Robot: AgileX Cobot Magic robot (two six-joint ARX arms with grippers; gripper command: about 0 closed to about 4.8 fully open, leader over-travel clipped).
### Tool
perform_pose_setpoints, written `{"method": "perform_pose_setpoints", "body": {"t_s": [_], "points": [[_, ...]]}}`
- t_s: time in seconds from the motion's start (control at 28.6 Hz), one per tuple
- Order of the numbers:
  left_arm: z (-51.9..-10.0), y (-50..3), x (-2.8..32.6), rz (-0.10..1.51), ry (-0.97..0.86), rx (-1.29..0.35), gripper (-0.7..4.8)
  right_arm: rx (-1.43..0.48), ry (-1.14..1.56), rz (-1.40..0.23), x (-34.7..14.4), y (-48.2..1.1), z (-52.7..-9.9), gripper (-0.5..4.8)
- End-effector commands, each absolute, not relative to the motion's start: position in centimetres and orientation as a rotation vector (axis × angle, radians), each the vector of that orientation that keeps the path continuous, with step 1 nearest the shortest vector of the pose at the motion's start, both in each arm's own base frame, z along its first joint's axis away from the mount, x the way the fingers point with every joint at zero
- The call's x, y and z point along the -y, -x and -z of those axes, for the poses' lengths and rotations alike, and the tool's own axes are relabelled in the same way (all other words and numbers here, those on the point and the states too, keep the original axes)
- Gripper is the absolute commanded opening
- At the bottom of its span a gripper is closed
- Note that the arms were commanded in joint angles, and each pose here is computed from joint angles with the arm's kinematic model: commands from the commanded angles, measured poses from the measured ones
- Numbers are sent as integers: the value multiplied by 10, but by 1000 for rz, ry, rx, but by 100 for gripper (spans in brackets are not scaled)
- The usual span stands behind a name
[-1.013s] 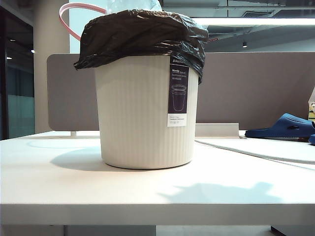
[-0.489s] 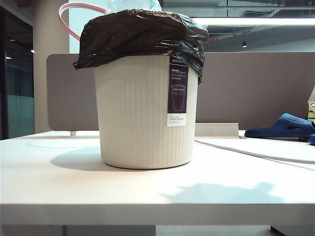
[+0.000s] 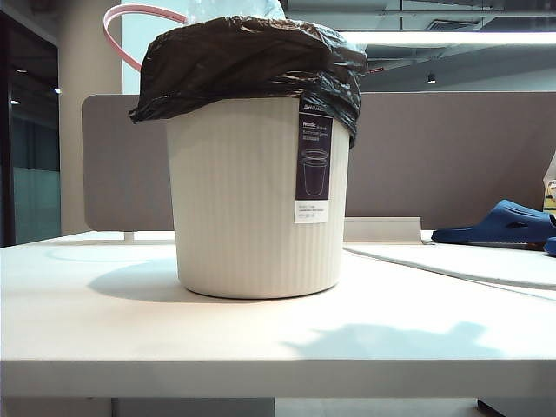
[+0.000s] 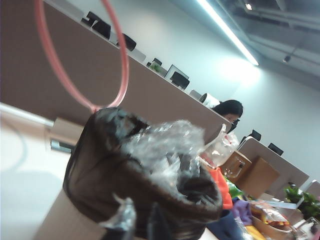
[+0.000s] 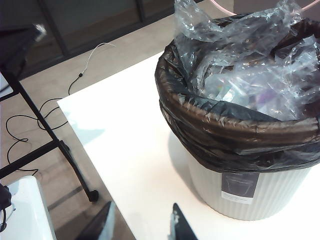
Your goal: Open the ring lid of the trash can, pull out the black garbage bag inside, and place it on the table.
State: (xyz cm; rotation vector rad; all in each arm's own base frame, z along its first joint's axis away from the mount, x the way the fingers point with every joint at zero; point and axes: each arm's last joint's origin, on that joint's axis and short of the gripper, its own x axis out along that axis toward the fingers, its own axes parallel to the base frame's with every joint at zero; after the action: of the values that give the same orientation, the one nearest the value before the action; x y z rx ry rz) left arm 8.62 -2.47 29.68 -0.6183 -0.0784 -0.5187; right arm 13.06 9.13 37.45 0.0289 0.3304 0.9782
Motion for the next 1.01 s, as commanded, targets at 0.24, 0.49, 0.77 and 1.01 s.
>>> {"method": "perform_pose_setpoints", "body": {"t_s": [0.24, 0.49, 0.77, 1.01], "points": [[-275, -110, 30, 552, 712, 14, 149, -310, -27, -980, -91, -130, -377, 144], [-270, -135, 36, 581, 744, -34, 149, -310, -27, -979, -91, -130, -377, 144], [-257, -166, 43, 598, 798, -108, 157, -303, -25, -968, -91, -131, -377, 144], [-245, -189, 48, 596, 925, -149, 222, -295, -8, -940, -91, -131, -377, 143]]}}
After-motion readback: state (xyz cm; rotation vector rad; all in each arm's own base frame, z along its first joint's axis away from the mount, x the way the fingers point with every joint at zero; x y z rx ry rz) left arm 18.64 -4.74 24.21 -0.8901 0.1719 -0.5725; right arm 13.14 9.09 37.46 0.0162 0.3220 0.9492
